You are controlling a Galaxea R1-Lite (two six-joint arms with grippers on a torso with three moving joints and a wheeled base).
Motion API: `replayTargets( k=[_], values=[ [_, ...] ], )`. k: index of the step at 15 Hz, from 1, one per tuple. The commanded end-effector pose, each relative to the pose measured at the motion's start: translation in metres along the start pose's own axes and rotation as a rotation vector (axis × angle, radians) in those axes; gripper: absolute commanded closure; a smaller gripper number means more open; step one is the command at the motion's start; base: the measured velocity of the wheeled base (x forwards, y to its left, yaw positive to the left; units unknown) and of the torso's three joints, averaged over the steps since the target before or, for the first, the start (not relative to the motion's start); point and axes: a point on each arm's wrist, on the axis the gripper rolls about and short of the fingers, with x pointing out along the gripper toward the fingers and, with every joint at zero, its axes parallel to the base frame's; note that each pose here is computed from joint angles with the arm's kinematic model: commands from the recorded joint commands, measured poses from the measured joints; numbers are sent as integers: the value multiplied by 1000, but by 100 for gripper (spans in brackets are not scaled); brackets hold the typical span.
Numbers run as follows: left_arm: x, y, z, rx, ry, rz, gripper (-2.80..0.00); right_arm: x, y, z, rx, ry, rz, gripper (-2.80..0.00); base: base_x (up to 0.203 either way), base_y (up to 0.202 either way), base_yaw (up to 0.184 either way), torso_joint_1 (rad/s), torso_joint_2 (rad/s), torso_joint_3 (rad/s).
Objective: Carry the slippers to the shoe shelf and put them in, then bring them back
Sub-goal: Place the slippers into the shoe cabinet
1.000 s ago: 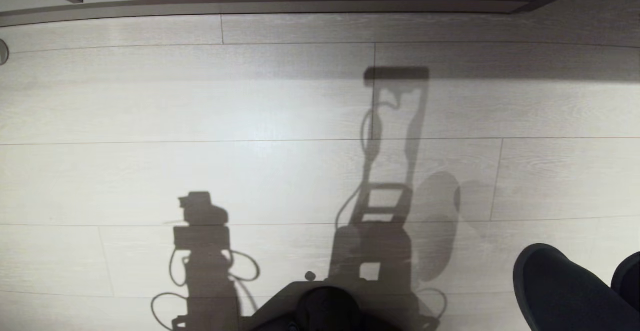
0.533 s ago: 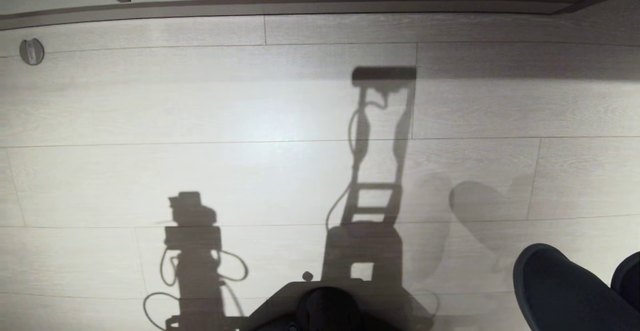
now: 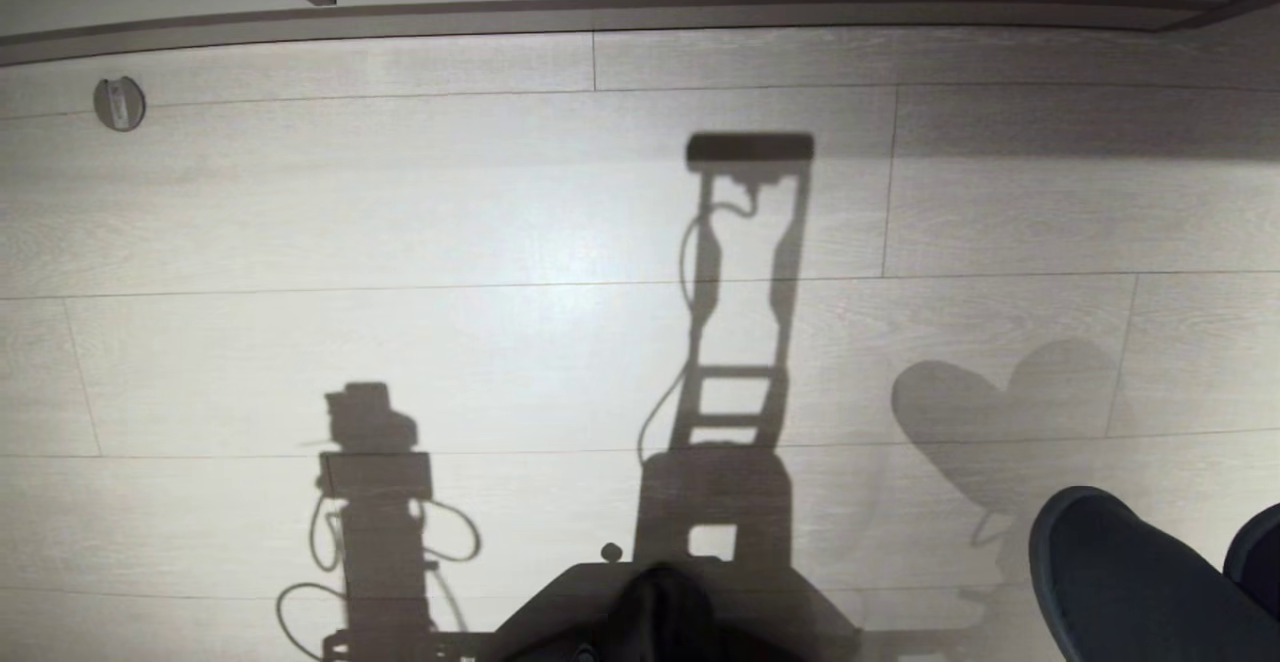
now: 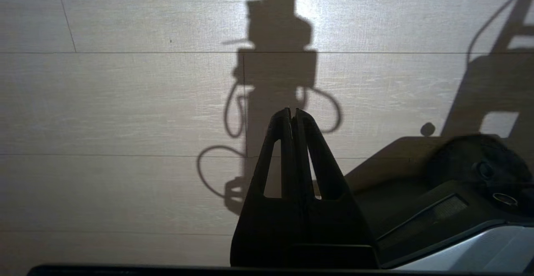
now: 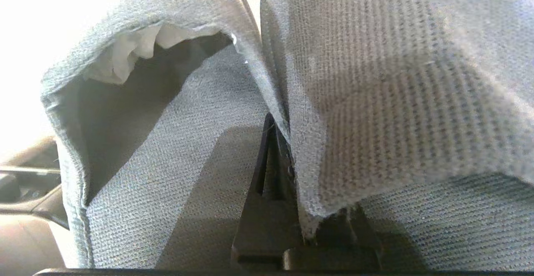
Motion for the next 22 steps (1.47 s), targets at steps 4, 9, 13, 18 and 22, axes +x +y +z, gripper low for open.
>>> replayTargets(
  k=[4, 9, 13, 18, 22],
  values=[
    [0, 0, 0, 0, -1, 1, 0, 0, 0, -12, 0, 0, 0, 0, 0, 0, 0, 0, 0, 0],
    [0, 0, 0, 0, -1, -1, 0, 0, 0, -12, 0, 0, 0, 0, 0, 0, 0, 0, 0, 0],
    [0, 0, 0, 1, -1, -1, 0, 0, 0, -12, 0, 0, 0, 0, 0, 0, 0, 0, 0, 0],
    [0, 0, 0, 0, -1, -1, 0, 0, 0, -12, 0, 0, 0, 0, 180, 0, -1, -1, 3, 3],
    [0, 0, 0, 0, -1, -1, 0, 0, 0, -12, 0, 0, 0, 0, 193, 0, 0, 2, 3, 2]
  ],
)
